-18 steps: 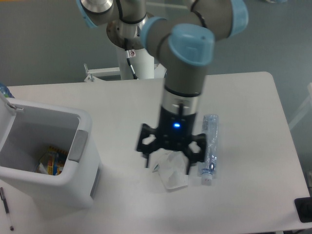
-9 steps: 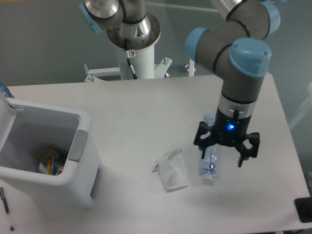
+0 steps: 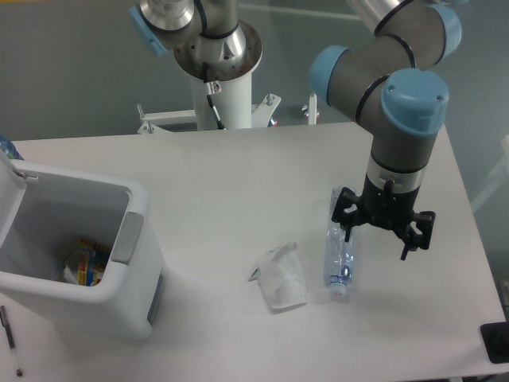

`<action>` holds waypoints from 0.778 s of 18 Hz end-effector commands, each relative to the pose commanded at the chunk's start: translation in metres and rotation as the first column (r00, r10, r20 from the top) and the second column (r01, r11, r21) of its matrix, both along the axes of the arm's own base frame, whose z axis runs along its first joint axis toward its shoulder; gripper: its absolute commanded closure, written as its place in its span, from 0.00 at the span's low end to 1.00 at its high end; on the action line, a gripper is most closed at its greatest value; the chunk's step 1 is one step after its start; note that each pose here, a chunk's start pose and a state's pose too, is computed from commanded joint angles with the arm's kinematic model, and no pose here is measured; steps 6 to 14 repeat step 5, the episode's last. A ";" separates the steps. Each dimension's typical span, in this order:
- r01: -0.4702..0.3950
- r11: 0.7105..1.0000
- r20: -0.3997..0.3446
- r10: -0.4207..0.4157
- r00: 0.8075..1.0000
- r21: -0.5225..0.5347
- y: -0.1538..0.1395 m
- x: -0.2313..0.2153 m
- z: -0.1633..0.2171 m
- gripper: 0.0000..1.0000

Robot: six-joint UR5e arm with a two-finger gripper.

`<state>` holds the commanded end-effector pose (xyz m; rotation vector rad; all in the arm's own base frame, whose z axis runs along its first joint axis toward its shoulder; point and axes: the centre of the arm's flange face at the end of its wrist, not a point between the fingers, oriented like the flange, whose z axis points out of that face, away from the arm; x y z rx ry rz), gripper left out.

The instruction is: Open the trash can

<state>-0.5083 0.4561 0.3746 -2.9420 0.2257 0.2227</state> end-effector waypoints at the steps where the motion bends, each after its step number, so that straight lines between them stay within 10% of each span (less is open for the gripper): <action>1: 0.014 1.000 -0.005 -0.014 1.000 -0.008 -0.001 0.000 -0.001 0.00; 14: 0.020 1.000 -0.003 -0.020 1.000 -0.011 -0.001 0.001 -0.004 0.00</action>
